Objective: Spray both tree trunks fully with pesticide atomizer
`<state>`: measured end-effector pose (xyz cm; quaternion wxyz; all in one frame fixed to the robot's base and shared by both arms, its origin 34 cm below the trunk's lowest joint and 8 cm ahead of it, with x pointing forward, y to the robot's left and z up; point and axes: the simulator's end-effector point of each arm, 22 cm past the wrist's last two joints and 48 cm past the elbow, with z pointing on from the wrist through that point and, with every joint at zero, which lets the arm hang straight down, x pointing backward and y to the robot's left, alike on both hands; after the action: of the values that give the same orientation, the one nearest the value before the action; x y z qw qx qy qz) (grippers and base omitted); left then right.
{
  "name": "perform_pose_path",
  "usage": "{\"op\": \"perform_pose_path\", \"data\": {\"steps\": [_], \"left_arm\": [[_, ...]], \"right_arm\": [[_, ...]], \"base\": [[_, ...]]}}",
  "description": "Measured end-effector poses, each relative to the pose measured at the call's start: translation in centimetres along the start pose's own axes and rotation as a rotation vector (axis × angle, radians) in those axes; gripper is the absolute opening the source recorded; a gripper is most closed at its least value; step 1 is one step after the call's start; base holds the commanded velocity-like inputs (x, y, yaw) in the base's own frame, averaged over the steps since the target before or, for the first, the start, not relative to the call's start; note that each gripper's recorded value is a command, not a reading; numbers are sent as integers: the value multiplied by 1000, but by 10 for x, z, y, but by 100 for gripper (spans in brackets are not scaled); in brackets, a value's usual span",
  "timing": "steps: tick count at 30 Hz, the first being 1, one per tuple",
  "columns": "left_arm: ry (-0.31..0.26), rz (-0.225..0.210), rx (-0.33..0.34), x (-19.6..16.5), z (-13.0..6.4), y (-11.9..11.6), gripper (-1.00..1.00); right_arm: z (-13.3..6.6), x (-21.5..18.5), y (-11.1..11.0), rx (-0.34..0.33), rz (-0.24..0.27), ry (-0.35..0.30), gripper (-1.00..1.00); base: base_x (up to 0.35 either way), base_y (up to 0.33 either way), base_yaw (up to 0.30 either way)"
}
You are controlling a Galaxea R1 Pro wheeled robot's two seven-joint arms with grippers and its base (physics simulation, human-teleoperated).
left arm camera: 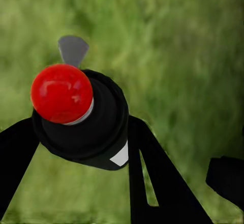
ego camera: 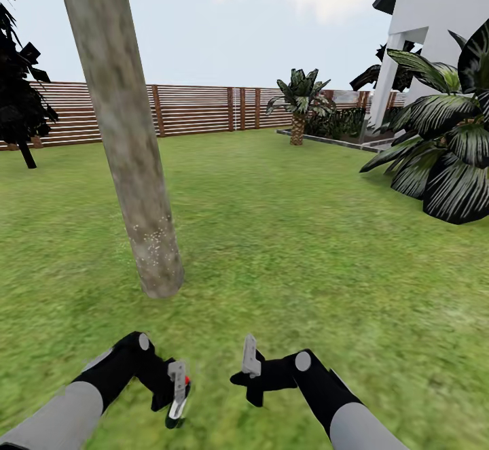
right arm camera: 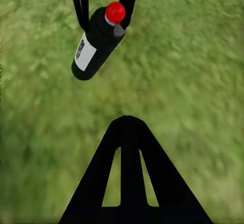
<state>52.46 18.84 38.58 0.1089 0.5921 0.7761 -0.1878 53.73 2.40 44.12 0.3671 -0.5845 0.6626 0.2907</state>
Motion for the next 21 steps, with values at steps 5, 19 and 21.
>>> {"op": "perform_pose_path", "data": {"steps": [5, 19, 21], "left_arm": [[94, -90, -42, 77, -11, 10, -100], [-249, -840, -853, 182, -30, 97, -100], [-293, -961, -1054, 227, -40, 75, -100]], "right_arm": [[-3, 5, -2, 5, 10, 4, 100], [-101, 179, -93, 848, 431, 173, 100], [-131, 202, -85, 1062, 462, 159, 100]], "base": [[0, 0, 0], [0, 0, 0], [0, 0, 0]]}}
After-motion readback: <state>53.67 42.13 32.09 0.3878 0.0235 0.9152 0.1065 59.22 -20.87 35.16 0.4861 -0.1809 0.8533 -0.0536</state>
